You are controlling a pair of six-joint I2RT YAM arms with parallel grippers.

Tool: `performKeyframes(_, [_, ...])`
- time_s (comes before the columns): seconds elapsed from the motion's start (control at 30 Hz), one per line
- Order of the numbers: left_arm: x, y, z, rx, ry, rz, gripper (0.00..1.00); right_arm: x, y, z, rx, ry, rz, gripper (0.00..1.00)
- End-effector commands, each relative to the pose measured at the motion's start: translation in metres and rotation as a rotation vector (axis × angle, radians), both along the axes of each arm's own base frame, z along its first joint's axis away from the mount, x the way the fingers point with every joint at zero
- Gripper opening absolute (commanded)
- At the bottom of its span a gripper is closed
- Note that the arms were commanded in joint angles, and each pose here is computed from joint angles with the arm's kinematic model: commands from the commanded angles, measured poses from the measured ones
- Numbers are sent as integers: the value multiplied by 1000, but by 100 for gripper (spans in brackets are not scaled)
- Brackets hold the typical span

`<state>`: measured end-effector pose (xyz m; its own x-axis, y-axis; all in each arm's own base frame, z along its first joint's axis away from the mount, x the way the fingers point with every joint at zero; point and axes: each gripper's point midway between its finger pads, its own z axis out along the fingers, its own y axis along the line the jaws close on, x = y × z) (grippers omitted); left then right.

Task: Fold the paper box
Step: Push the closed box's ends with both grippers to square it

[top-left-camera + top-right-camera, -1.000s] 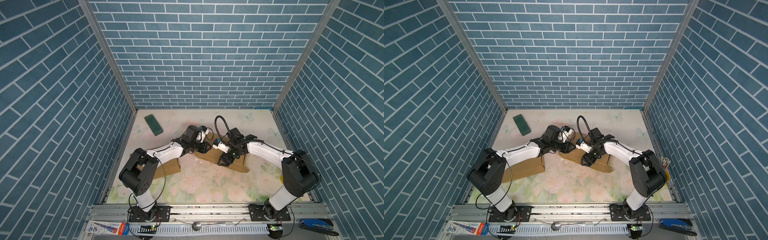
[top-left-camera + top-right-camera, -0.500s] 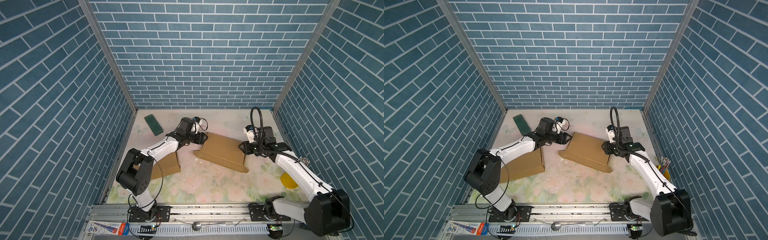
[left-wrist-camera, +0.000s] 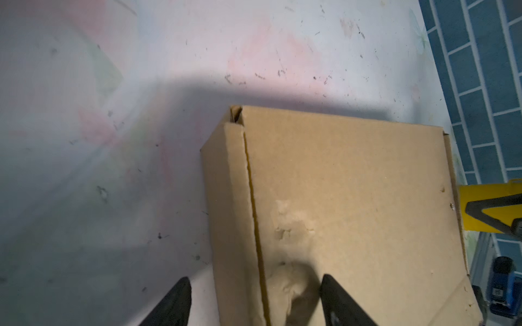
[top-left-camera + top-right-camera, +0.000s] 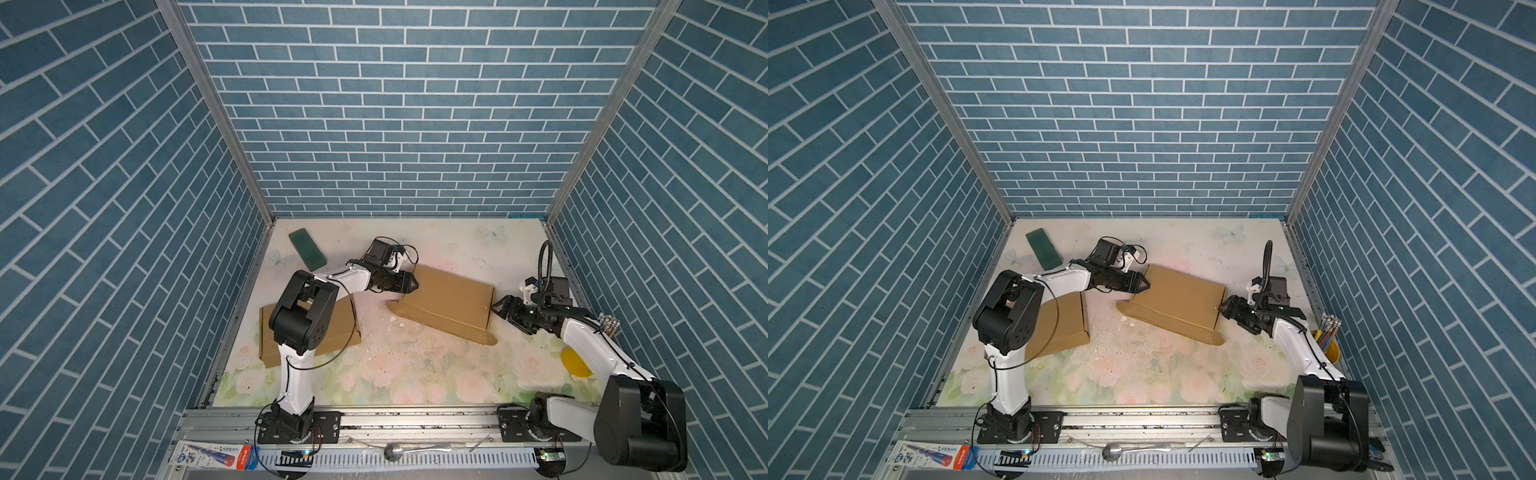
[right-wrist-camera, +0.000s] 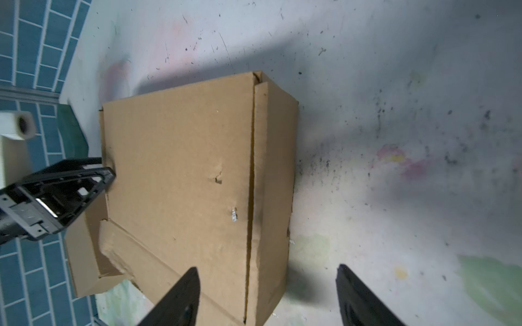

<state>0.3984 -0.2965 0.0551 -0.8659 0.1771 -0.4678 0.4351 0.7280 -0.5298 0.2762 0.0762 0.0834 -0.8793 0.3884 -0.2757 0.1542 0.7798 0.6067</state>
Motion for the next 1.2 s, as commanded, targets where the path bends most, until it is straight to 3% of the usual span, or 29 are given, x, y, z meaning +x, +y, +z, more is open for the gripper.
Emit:
performKeyframes(0.0, [5, -3, 6, -32, 9, -17, 65, -2, 11, -5, 123, 13, 4, 81])
performKeyframes(0.23, [3, 15, -24, -56, 149, 9, 34, -1, 16, -14, 194, 40, -9, 91])
performKeyframes(0.43, [-1, 34, -54, -32, 279, 24, 19, 4, 25, -14, 276, 52, -9, 99])
performKeyframes(0.77, [2, 50, -70, -6, 347, 61, 19, 7, 34, -20, 367, 52, -45, 99])
performKeyframes(1.07, [5, 53, -73, 18, 337, 78, 22, 36, 66, -19, 450, 6, -37, 85])
performKeyframes(1.17, [7, 54, -68, 18, 319, 85, 30, 40, 73, -17, 486, 0, -41, 79])
